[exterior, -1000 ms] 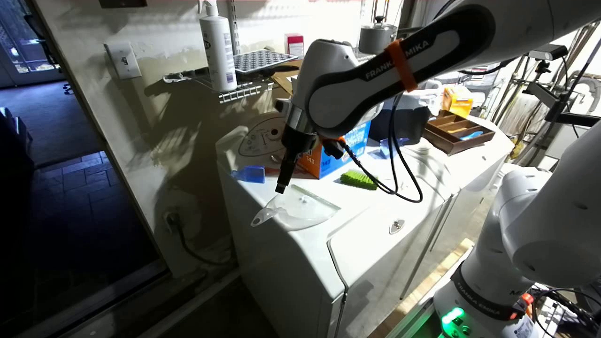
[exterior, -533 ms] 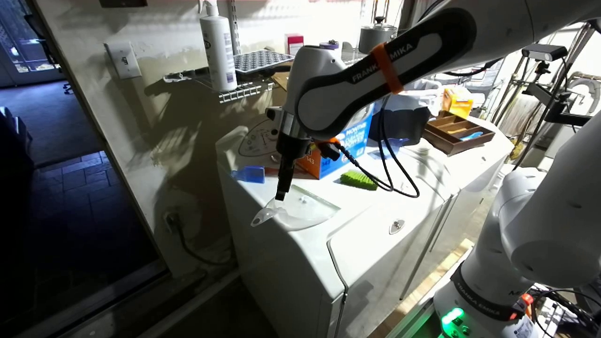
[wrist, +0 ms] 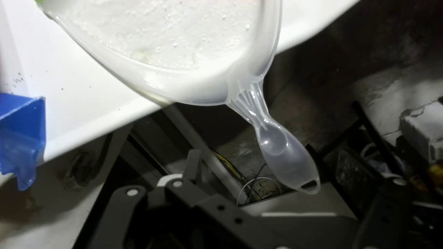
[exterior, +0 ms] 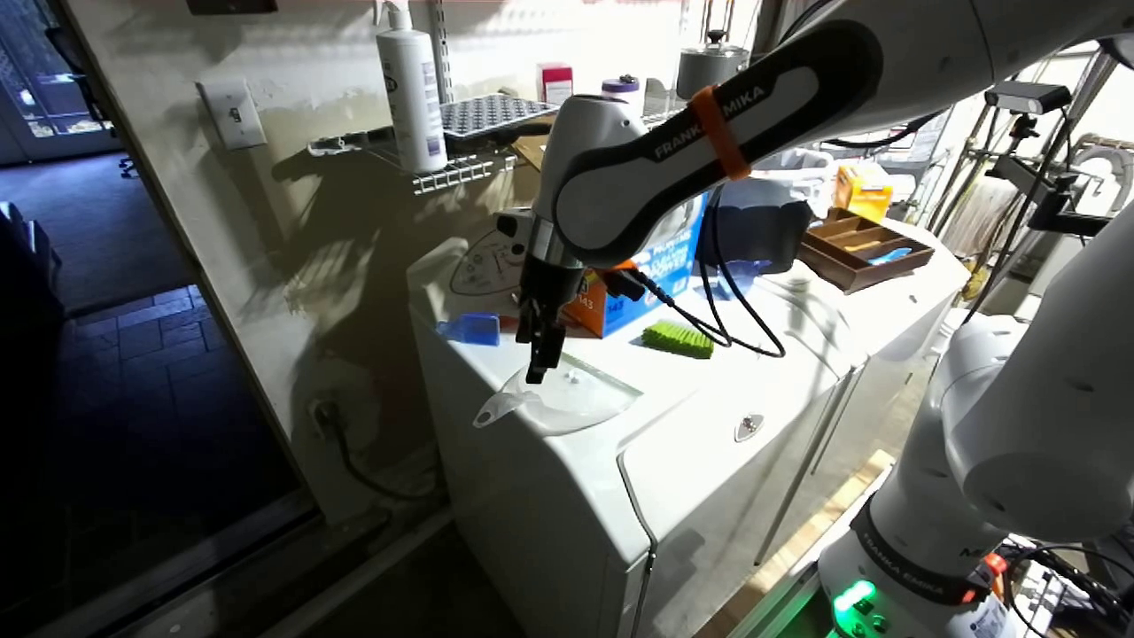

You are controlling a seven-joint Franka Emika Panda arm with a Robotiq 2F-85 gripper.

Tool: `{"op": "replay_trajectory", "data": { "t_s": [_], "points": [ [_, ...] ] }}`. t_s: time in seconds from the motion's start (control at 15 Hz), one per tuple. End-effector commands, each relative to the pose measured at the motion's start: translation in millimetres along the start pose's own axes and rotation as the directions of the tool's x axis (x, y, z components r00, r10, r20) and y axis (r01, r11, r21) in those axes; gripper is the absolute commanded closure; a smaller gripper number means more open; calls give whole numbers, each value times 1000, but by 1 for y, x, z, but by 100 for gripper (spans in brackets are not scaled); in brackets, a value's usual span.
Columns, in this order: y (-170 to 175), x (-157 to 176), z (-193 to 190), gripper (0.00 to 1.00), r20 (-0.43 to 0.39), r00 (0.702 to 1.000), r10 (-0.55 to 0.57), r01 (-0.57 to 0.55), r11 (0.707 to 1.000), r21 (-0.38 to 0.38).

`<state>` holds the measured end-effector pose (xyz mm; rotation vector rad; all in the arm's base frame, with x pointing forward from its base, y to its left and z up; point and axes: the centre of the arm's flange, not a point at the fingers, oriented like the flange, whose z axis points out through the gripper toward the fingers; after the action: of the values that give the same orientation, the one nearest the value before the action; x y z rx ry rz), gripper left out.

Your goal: Pour the washing powder on the pan into the box

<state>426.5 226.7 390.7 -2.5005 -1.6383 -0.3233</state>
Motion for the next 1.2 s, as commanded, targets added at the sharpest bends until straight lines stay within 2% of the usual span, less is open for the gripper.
{"op": "replay_trajectory", "data": {
  "t_s": [0.0, 0.2, 0.47, 0.87, 0.93, 1.0, 1.07, 1.13],
  "points": [
    [12, 5, 16, 0, -25, 982, -186, 187, 982, 39],
    [10, 11, 35, 0, -38, 957, -289, 291, 951, 101],
    [4, 16, 51, 0, -11, 924, -382, 380, 916, 127],
    [1, 16, 62, 0, 15, 906, -424, 417, 896, 151],
    [1, 15, 63, 3, 19, 904, -426, 419, 895, 152],
    [1, 15, 63, 21, 23, 903, -430, 422, 894, 154],
    [2, 14, 64, 28, 29, 901, -432, 423, 893, 156],
    [3, 13, 65, 30, 34, 899, -437, 427, 890, 158]
  ]
}}
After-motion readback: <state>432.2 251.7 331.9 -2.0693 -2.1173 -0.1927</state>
